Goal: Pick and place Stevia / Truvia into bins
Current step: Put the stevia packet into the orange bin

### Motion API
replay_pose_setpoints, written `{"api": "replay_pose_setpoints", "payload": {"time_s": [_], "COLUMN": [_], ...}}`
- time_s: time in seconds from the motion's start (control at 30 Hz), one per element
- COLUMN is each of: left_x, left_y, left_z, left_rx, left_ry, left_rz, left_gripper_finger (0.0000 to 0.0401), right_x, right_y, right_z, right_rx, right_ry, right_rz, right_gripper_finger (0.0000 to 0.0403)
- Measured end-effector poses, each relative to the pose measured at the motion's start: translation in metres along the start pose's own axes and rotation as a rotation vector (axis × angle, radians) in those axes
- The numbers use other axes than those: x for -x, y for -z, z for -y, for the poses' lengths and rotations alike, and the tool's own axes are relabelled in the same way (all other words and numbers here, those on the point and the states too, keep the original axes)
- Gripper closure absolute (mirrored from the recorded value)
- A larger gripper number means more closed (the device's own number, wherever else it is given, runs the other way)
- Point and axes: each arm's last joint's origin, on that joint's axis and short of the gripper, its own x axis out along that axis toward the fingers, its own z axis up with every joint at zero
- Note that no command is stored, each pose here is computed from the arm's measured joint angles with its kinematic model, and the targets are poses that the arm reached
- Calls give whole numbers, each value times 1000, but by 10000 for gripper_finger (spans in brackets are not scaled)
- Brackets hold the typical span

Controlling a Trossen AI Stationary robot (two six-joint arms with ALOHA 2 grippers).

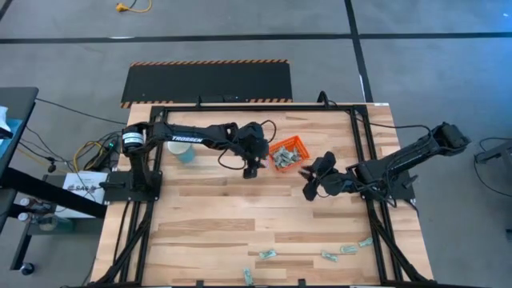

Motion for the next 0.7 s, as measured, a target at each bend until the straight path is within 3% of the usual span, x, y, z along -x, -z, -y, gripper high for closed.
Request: {"api": "replay_pose_setpoints", "payload": {"time_s": [0.2, 0.33, 0.53, 0.7], "left_x": [8, 9, 8, 8], "left_y": [10, 12, 12, 12], "left_z": [18, 26, 30, 29], "left_rx": [-46, -63, -76, -81], "left_ry": [55, 74, 82, 81], "left_rz": [-158, -188, -196, -193], "left_gripper_finger": [262, 267, 269, 269], "right_x": [24, 50, 82, 96], "right_y": [-12, -15, -1, 19], "right_z": [-38, -70, -121, -145], "right_rx": [-77, -53, 30, -4], "right_ry": [-373, -480, -429, -267], "right_rz": [-158, -200, -250, -459], "right_gripper_finger": [321, 321, 321, 321]}}
